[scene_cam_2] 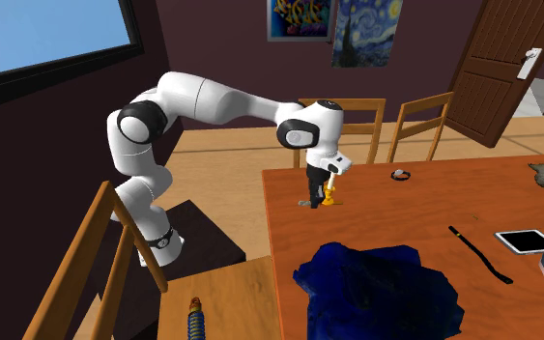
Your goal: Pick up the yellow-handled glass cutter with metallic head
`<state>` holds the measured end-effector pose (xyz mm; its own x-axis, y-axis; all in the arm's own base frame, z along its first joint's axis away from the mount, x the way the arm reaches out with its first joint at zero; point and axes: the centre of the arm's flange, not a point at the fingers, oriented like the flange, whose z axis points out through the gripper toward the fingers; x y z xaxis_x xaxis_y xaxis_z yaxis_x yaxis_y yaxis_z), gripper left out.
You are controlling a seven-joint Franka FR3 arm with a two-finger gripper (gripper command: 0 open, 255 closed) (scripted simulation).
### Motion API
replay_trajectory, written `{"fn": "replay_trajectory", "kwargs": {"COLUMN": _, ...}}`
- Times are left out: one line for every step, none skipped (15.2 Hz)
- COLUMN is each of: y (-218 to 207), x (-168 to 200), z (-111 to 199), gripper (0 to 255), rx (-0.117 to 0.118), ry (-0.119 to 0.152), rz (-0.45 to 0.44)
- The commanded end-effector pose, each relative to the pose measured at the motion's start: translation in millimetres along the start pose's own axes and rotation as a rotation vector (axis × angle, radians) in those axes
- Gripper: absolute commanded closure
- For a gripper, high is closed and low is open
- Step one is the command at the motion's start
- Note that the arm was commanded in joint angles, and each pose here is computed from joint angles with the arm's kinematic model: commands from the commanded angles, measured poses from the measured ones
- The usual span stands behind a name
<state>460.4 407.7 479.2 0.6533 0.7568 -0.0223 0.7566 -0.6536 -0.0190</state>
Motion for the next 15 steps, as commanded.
{"fn": "replay_trajectory", "kwargs": {"y": -2.3, "x": 0.1, "z": 2.1, "gripper": 255, "rx": 0.003, "ry": -0.004, "rz": -0.003}}
{"fn": "replay_trajectory", "kwargs": {"y": -2.1, "x": 0.0, "z": 2.7, "gripper": 255, "rx": 0.003, "ry": -0.004, "rz": -0.003}}
{"fn": "replay_trajectory", "kwargs": {"y": -1.6, "x": -0.3, "z": 2.7, "gripper": 255, "rx": 0.003, "ry": -0.004, "rz": -0.003}}
{"fn": "replay_trajectory", "kwargs": {"y": -1.5, "x": -0.4, "z": 2.7, "gripper": 255, "rx": 0.003, "ry": -0.004, "rz": -0.003}}
{"fn": "replay_trajectory", "kwargs": {"y": -1.3, "x": -0.7, "z": 2.6, "gripper": 255, "rx": 0.003, "ry": -0.004, "rz": -0.003}}
{"fn": "replay_trajectory", "kwargs": {"y": -1.2, "x": -0.1, "z": 2.6, "gripper": 255, "rx": 0.003, "ry": -0.004, "rz": -0.003}}
{"fn": "replay_trajectory", "kwargs": {"y": -1.9, "x": 0.2, "z": 2.8, "gripper": 255, "rx": 0.003, "ry": -0.004, "rz": -0.003}}
{"fn": "replay_trajectory", "kwargs": {"y": -2.0, "x": 0.1, "z": -2.5, "gripper": 255, "rx": 0.003, "ry": -0.004, "rz": -0.003}}
{"fn": "replay_trajectory", "kwargs": {"y": -2.1, "x": -0.1, "z": -7.7, "gripper": 255, "rx": 0.003, "ry": -0.004, "rz": -0.003}}
{"fn": "replay_trajectory", "kwargs": {"y": -2.2, "x": -0.2, "z": -13.0, "gripper": 255, "rx": 0.003, "ry": -0.004, "rz": -0.003}}
{"fn": "replay_trajectory", "kwargs": {"y": -2.3, "x": -0.3, "z": -18.3, "gripper": 255, "rx": 0.003, "ry": -0.004, "rz": -0.003}}
{"fn": "replay_trajectory", "kwargs": {"y": -2.4, "x": -0.4, "z": -23.6, "gripper": 255, "rx": 0.003, "ry": -0.004, "rz": -0.003}}
{"fn": "replay_trajectory", "kwargs": {"y": -2.5, "x": -0.5, "z": -28.8, "gripper": 255, "rx": 0.003, "ry": -0.004, "rz": -0.003}}
{"fn": "replay_trajectory", "kwargs": {"y": -2.6, "x": -0.6, "z": -34.1, "gripper": 255, "rx": 0.003, "ry": -0.004, "rz": -0.003}}
{"fn": "replay_trajectory", "kwargs": {"y": -2.7, "x": -0.7, "z": -39.4, "gripper": 255, "rx": 0.003, "ry": -0.004, "rz": -0.003}}
